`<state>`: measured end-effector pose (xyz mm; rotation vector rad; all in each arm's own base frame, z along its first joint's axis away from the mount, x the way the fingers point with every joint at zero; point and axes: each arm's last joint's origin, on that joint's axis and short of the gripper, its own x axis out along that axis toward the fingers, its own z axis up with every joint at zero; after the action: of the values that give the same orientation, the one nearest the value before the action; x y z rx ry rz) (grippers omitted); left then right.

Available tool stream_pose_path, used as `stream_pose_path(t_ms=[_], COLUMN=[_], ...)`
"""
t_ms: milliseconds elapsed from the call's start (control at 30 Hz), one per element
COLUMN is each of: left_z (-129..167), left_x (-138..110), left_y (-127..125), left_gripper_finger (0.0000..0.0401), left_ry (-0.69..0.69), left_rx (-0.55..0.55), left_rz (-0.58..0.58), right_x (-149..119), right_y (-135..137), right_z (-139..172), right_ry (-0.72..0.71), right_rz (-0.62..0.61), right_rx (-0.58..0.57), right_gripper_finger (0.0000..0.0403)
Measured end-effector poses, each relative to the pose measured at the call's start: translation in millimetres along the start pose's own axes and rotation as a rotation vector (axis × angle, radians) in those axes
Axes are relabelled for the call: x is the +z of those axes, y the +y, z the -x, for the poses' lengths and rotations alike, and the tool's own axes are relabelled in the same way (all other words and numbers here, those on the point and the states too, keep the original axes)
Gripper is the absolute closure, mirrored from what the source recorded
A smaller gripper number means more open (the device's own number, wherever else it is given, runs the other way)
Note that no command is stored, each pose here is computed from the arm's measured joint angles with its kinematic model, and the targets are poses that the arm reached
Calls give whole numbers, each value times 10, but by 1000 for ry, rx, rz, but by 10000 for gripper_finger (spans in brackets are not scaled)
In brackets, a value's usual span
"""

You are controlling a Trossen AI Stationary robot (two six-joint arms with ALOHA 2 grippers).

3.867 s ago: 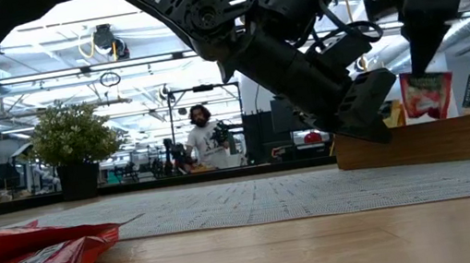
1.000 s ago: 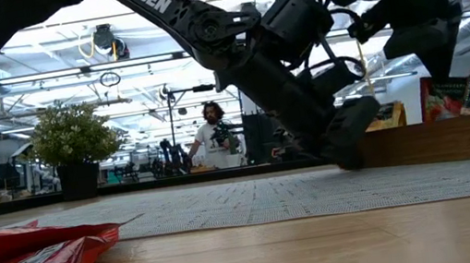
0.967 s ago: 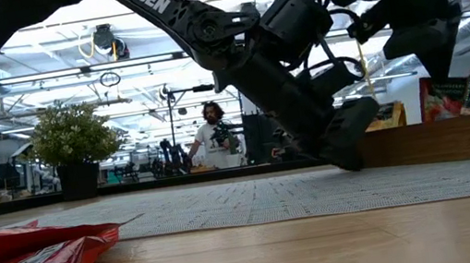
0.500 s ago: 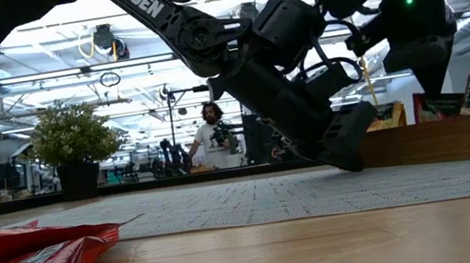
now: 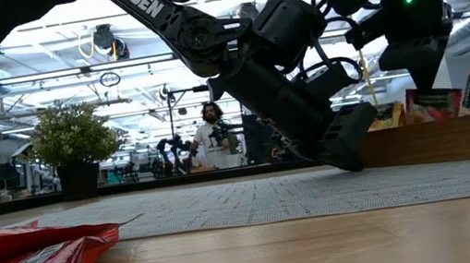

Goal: Pick & Place Tea
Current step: Put the red tea bag into the middle section of the wooden organizer

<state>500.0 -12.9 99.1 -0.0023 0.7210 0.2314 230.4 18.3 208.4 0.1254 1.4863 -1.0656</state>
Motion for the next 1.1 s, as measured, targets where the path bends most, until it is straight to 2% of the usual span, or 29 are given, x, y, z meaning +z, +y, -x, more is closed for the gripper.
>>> stream_pose_path(t_ms=[400, 567, 733, 867, 967, 1033, 1100], left_z=[-5, 37, 273, 458, 538, 605, 704], left_x=[-8, 0, 115, 251, 316, 373, 411], left_y=[-2, -17, -24, -50, -54, -75, -90], left_gripper_finger=[323, 323, 323, 323, 323, 323, 323], left_ry=[2, 25, 75, 49, 28, 5, 14], left_rx=[0, -11, -28, -18, 3, -3, -11], left_rz=[2, -58, -128, -143, -158, -169, -203], right_x=[8, 28, -35, -110, -141, -187, -215], right_y=[-13, -117, -267, -312, -200, -122, -50], right_z=[9, 154, 382, 461, 393, 322, 254], right_ry=[-31, -68, -170, -166, -118, -84, -74], right_rz=[23, 4, -15, -22, 35, 90, 134], right_rx=[-11, 43, 189, 389, 477, 473, 455], right_gripper_finger=[259, 239, 245, 265, 313, 365, 392])
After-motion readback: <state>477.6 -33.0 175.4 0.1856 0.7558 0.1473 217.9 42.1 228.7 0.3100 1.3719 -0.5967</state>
